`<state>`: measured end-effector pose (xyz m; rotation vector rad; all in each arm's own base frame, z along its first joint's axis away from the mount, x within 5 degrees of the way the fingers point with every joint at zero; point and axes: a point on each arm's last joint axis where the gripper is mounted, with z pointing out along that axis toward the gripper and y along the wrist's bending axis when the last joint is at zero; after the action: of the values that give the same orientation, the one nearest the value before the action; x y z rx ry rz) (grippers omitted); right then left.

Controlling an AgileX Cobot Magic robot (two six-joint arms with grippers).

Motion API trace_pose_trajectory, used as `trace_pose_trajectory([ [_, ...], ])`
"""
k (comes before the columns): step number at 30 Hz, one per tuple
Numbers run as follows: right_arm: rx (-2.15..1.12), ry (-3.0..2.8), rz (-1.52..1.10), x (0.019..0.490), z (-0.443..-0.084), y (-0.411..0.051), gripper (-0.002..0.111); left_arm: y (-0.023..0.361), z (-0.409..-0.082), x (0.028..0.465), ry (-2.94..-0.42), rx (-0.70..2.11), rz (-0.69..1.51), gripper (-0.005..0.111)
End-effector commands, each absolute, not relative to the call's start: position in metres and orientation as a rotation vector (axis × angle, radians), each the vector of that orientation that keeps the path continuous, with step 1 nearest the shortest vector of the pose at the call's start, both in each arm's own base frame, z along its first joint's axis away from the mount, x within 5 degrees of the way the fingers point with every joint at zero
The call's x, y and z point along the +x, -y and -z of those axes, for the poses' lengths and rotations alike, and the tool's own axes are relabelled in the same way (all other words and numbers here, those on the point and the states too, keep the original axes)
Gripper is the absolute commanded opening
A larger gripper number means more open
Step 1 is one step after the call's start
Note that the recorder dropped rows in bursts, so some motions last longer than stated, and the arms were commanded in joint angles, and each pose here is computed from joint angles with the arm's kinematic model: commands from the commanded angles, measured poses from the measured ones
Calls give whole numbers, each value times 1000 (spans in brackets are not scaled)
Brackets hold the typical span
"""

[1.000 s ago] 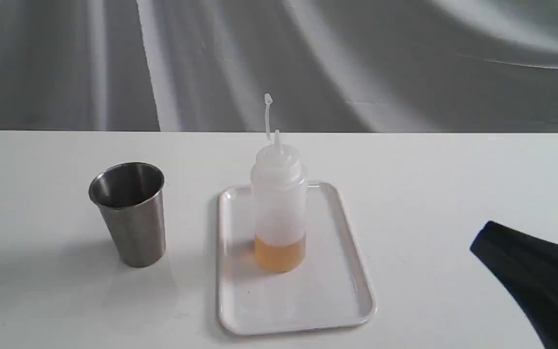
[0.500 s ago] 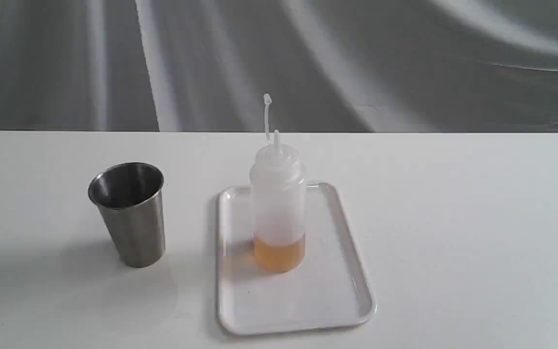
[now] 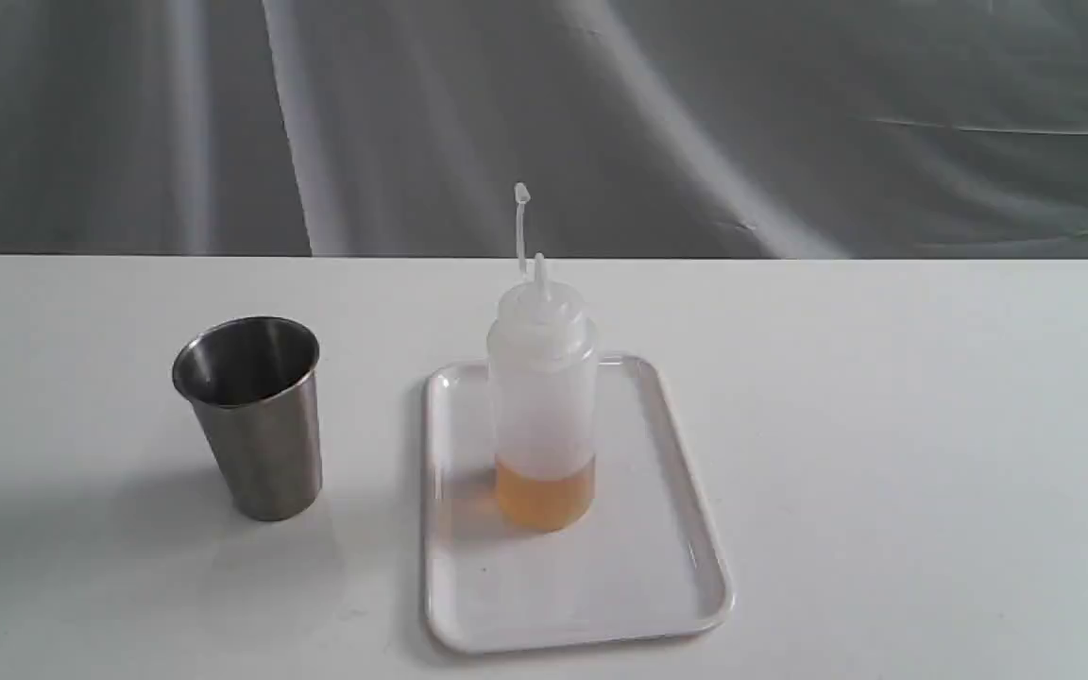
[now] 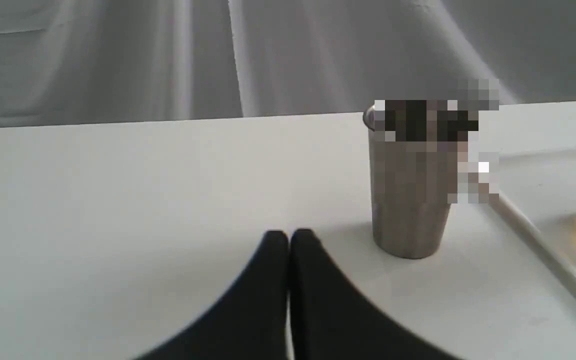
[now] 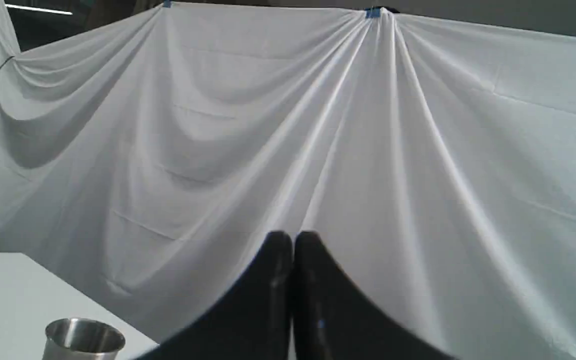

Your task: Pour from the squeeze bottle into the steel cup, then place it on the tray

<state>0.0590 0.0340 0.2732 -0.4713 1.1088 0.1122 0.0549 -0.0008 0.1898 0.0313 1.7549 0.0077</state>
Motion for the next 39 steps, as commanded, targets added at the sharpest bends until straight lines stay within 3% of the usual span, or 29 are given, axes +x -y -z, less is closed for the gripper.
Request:
trace_pose_trajectory([
  [1,-443,-1097,-107,56,-273,-32,0,1,-189,55,-1749,32,1,0],
  [8,-355,-1118,-98,50,-272,-24,0,1,-189,55,-1749,34,-1,0],
  [13,-113,-1322,-165,53,-257,-12,0,1,-189,55,-1749,34,-1,0],
  [25,115,-1567,2,56,-235,7,0,1,-189,55,-1749,32,1,0],
  [39,182,-1707,-32,60,-194,7,0,1,-189,55,-1749,34,-1,0],
])
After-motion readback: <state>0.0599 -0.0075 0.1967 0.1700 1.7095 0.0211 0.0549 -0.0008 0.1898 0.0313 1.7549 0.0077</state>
